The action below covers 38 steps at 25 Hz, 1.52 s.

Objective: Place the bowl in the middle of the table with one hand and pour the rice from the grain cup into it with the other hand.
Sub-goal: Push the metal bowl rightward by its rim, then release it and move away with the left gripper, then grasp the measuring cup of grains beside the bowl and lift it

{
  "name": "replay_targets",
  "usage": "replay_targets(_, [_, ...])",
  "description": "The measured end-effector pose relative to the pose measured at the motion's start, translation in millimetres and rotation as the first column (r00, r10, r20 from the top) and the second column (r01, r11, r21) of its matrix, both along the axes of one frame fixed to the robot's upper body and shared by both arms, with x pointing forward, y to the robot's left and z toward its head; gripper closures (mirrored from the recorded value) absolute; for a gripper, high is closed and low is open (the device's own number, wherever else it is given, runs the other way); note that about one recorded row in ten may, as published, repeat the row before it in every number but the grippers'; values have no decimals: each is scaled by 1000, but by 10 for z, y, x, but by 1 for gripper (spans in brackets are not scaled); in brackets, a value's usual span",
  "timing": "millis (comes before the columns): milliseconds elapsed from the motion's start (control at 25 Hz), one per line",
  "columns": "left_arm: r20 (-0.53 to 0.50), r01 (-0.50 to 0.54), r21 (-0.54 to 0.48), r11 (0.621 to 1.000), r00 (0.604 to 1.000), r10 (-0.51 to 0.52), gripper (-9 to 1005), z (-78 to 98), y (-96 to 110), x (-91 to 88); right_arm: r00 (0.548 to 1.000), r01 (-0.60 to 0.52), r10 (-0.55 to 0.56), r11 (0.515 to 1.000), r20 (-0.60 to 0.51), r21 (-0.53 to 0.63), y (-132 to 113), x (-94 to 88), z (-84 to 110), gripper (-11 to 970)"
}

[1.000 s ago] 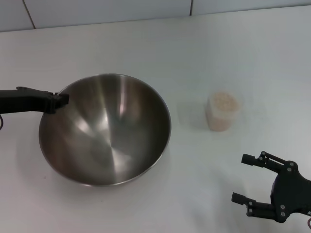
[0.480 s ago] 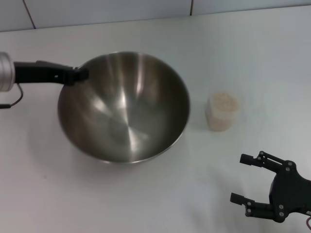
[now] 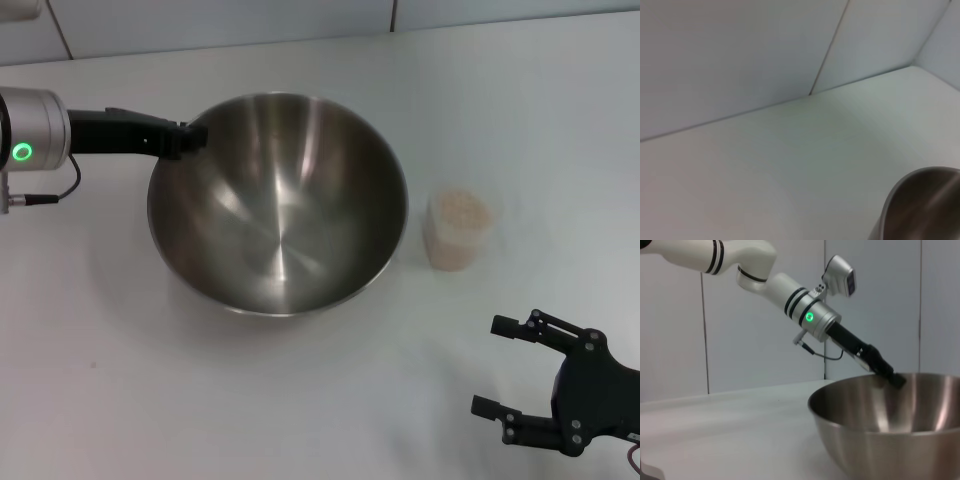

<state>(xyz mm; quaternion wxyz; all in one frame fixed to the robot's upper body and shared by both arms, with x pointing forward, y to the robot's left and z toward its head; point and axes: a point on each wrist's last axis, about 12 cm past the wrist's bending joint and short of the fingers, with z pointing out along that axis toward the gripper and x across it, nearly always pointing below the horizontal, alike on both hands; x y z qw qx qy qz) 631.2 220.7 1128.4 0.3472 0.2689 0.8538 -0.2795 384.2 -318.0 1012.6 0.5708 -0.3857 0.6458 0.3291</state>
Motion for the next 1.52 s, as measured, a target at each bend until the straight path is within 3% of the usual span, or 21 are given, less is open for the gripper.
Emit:
replay_targets(160, [0, 0, 10, 1000, 1000, 0, 944, -87, 41, -35, 1000, -5, 5, 1000, 5, -5, -7, 21, 14, 125])
replay_targets(480, [57, -5, -29, 1000, 998, 7, 940, -101, 104, -80, 1000, -5, 5, 1000, 5, -6, -7, 20, 14, 124])
replay_targets(720, [155, 24, -38, 999, 988, -18, 749, 112, 248, -178, 1000, 1, -1, 1000, 2, -3, -5, 6, 8, 124])
replay_targets(760, [202, 62, -48, 997, 978, -51, 683, 224, 320, -293, 1000, 5, -5, 1000, 3, -2, -5, 5, 7, 124])
replay_targets(800, [202, 62, -48, 997, 978, -51, 618, 224, 320, -293, 1000, 5, -5, 1000, 3, -2, -5, 5, 7, 124])
replay_targets(920, [276, 155, -47, 987, 951, -136, 456, 326, 417, -540, 999, 43, -43, 999, 7, 9, -19, 17, 8, 124])
replay_targets(1040, [322, 232, 9, 973, 920, -222, 311, 345, 556, -850, 988, 153, -153, 988, 13, 21, -61, 49, -10, 124])
replay_targets(1240, [325, 244, 98, 965, 908, -263, 254, 239, 711, -1257, 913, 407, -407, 913, -4, 1, -212, 130, -106, 124])
replay_targets(1280, [323, 245, 108, 963, 908, -267, 243, 222, 722, -1305, 874, 486, -486, 874, -30, -4, -256, 183, -158, 124])
replay_targets(1320, [318, 244, 114, 963, 909, -268, 231, 191, 738, -1360, 874, 486, -486, 874, -30, -4, -256, 183, -158, 124])
replay_targets(1360, [310, 244, 116, 963, 912, -269, 220, 151, 744, -1404, 846, 532, -532, 847, -45, -19, -281, 252, -193, 124])
replay_targets(1520, [295, 253, 106, 962, 916, -274, 186, 90, 728, -1425, 831, 552, -553, 833, -50, -45, -276, 348, -221, 125])
